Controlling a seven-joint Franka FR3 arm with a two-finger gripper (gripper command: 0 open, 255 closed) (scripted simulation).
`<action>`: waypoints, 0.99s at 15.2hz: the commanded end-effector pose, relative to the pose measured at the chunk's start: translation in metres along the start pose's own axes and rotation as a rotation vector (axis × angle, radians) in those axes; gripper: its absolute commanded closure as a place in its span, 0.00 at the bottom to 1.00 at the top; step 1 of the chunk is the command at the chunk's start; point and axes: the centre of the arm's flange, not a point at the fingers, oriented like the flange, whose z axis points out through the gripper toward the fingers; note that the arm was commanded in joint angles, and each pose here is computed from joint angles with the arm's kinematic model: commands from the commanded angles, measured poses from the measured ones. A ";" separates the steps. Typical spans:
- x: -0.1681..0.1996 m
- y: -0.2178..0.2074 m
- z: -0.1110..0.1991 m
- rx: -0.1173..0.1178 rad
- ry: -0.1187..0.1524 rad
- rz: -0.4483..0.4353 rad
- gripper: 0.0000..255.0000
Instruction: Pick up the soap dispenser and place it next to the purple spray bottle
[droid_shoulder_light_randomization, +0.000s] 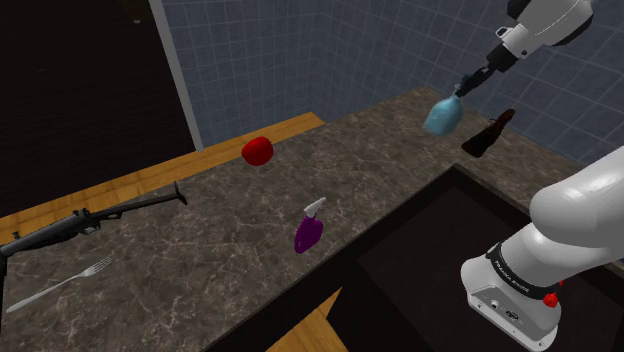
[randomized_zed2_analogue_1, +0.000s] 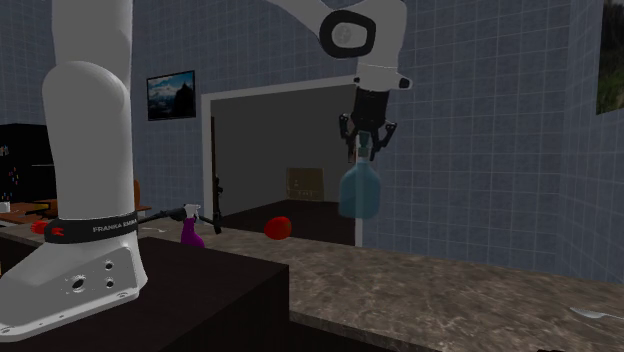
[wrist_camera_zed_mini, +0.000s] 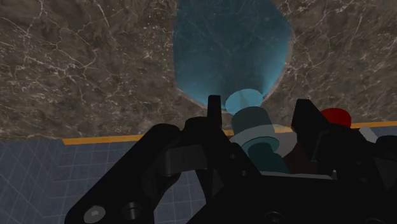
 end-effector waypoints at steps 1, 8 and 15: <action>0.004 -0.002 -0.010 0.000 0.000 0.000 1.00; 0.016 -0.010 -0.044 0.000 0.000 0.000 1.00; 0.030 -0.075 -0.034 0.000 0.000 0.000 1.00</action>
